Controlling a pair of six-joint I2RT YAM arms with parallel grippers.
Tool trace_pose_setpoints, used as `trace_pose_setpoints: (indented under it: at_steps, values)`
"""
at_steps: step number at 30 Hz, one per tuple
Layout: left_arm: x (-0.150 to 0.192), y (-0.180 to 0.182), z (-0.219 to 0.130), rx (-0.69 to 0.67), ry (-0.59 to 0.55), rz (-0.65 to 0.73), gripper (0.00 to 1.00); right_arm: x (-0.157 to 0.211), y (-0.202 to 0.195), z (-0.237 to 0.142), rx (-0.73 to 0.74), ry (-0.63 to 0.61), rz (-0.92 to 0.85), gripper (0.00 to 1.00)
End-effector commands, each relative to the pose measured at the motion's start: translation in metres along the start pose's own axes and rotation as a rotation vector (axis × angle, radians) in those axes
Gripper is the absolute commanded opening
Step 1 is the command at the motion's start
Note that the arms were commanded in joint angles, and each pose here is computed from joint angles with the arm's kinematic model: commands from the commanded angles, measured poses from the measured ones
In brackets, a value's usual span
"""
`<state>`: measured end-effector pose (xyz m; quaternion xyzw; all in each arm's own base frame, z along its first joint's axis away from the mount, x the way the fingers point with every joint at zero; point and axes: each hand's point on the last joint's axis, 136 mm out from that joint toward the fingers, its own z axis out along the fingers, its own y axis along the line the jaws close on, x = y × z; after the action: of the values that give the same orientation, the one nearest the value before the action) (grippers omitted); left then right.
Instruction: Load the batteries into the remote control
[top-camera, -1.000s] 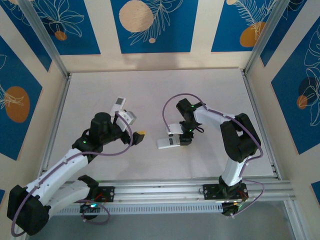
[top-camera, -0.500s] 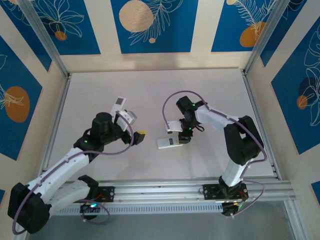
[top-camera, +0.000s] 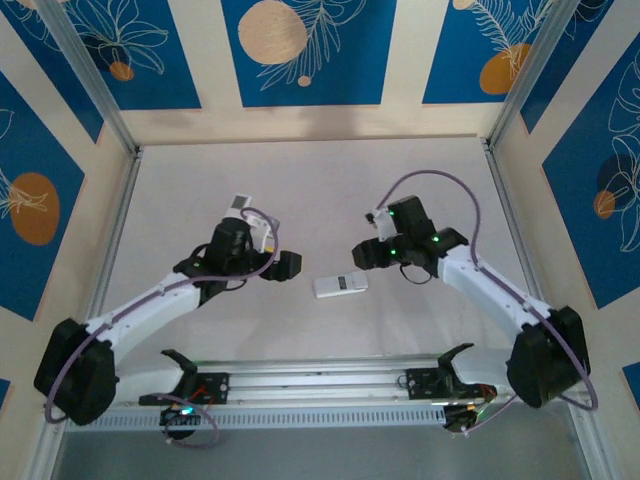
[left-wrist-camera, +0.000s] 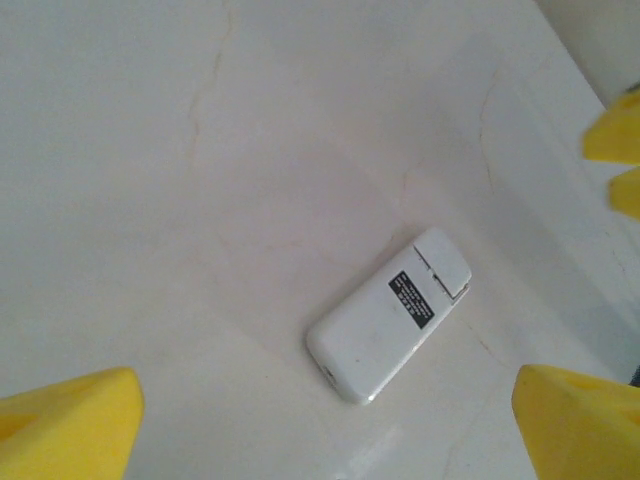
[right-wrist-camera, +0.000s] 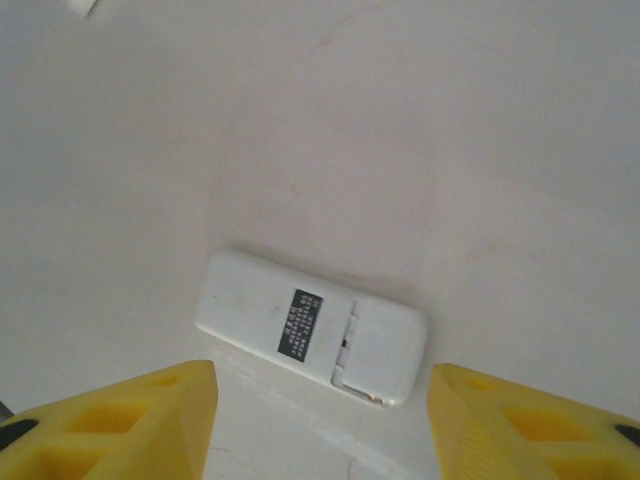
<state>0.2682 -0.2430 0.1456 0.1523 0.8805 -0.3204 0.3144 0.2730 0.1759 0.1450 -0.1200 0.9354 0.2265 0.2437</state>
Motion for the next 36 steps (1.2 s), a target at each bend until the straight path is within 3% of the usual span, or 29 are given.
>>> trace_pose_setpoints:
  at_steps: [1,3,5,13,22,36]
  values:
    - [0.009,-0.006,0.02,-0.019,0.064,-0.115,0.93,0.027,-0.026,0.007,0.041,0.086,0.371,0.53]
    - [0.018,-0.004,0.035,-0.047,0.11,-0.125,0.9,0.036,-0.025,0.015,0.016,0.137,0.371,0.41]
    - [0.023,-0.003,0.045,-0.064,0.14,-0.141,0.84,0.039,-0.023,0.023,0.02,0.159,0.34,0.36]
    - [0.039,0.001,0.076,-0.088,0.237,-0.188,0.58,0.048,-0.026,0.055,0.071,0.22,0.251,0.3]
    - [0.059,-0.001,0.096,-0.077,0.304,-0.223,0.52,0.046,-0.032,0.074,0.091,0.233,0.218,0.27]
    - [0.088,-0.008,0.111,-0.072,0.374,-0.288,0.41,0.077,-0.03,0.085,0.167,0.337,0.152,0.22]
